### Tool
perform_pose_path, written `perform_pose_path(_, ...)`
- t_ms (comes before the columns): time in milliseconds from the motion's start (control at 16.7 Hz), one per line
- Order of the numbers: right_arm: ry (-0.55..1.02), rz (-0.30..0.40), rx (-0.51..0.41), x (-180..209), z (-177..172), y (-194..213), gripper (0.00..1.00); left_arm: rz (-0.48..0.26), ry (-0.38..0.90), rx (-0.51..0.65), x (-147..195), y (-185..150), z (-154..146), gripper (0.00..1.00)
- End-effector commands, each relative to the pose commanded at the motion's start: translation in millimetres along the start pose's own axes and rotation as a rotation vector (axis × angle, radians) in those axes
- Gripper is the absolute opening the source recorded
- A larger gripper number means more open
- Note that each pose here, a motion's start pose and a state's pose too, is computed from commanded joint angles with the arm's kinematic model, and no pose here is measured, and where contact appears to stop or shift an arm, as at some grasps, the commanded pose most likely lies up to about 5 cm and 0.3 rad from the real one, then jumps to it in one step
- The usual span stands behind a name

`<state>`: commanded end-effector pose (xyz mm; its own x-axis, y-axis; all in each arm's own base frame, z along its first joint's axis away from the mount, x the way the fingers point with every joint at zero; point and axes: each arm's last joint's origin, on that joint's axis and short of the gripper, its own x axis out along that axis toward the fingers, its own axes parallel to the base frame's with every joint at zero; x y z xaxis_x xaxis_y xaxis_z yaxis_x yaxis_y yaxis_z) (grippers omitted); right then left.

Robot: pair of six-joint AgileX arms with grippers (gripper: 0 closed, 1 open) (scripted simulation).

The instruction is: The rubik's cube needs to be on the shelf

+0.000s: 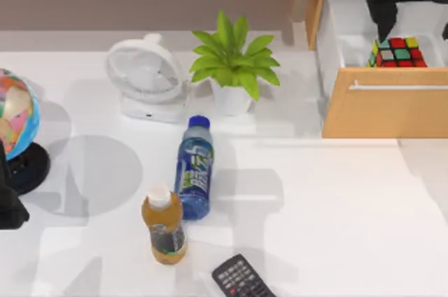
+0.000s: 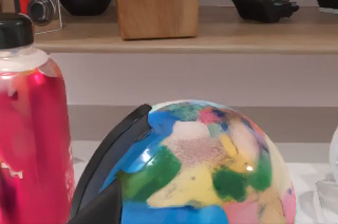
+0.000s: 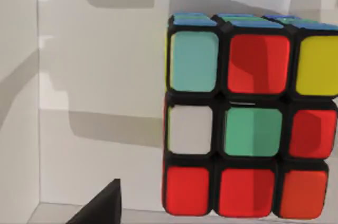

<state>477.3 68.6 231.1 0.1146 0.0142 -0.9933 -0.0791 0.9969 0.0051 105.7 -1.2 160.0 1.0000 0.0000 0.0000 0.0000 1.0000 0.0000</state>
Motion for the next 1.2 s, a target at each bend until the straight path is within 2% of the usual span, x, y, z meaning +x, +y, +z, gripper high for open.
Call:
perform_pose_path(180,0.016,-0.008,0.033,0.1,1.4,1.6,1.0,0.0,0.0,0.0,0.0,0.0,0.0,1.0)
perform_pose_path(780,0.015,-0.008,0.033,2.4,-1.6,-0.3,1.0,0.0,0.0,0.0,0.0,0.0,0.0,1.0)
perform_pose_path(1200,0.026,-0.01,0.031,42.8,-1.7,1.9,1.0,0.0,0.0,0.0,0.0,0.0,0.0,1.0)
